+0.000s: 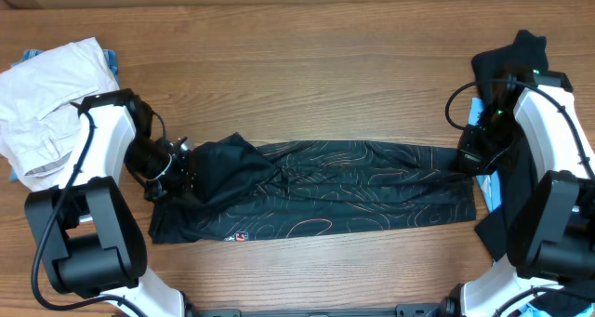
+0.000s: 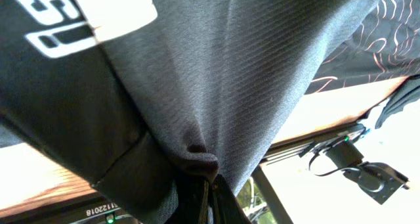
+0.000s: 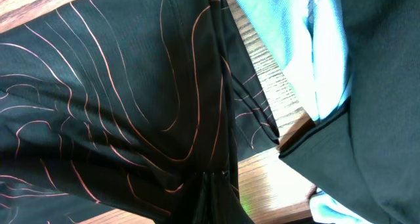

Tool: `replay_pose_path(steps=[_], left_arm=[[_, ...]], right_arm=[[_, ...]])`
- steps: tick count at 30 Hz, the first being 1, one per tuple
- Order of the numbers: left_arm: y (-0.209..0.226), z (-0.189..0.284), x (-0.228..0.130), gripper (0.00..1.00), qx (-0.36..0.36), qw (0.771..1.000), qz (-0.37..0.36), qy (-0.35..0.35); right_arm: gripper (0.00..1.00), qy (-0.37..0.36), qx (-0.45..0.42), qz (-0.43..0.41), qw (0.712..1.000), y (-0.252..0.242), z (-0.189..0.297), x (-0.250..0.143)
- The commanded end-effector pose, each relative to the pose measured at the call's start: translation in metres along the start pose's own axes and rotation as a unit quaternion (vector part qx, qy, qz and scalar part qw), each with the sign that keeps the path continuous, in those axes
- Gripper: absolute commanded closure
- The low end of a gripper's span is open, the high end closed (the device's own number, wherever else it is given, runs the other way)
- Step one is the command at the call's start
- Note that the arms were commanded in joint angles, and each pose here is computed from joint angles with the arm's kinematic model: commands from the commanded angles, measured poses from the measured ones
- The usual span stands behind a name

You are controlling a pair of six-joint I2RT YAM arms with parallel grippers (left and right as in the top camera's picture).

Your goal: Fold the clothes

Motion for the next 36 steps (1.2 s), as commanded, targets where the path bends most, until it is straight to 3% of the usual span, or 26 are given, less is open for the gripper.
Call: replay_pose_path(steps=[1, 6, 21, 25, 28, 33, 36], left_arm=[[0.004, -0.001, -0.001, 0.96, 0.038, 0.999, 0.007, 0.003], [0.022, 0.002, -0.003, 0.96, 0.165, 0.98, 0.113, 0.004], [0.034, -0.018, -0.012, 0.95, 0.194, 0.969, 0.153, 0.028], [0.035, -0.021, -0.014, 0.88, 0.196, 0.968, 0.156, 0.033], [0.035, -0.021, -0.014, 0.75, 0.195, 0.968, 0.156, 0.034], [0.034, -0.019, -0.012, 0.64, 0.195, 0.968, 0.155, 0.029], [0.03, -0.012, -0.007, 0.63, 0.188, 0.971, 0.149, 0.014]], right_arm=[[0.96, -0.011, -0.004, 0.001, 1.0, -0.002, 0.004, -0.001], [0.96, -0.013, -0.003, 0.001, 1.0, -0.002, 0.004, -0.001], [0.95, -0.018, -0.001, 0.001, 1.0, -0.001, 0.004, 0.001], [0.95, -0.017, -0.001, 0.001, 1.0, -0.002, 0.004, 0.001], [0.94, -0.016, -0.002, 0.001, 1.0, -0.002, 0.004, 0.0], [0.91, -0.016, -0.002, 0.001, 1.0, -0.002, 0.004, 0.0], [0.91, -0.017, -0.001, 0.001, 1.0, -0.002, 0.004, 0.0]])
Point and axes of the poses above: each gripper's point midway between its finger pads, its own z axis back along the fingers, its own y axis along the line the jaws close on, x = y × z, the point moved 10 cm from there along z, back along the fingers, and after that the axes turned 8 degrees about -z, right-handed, at the moved point
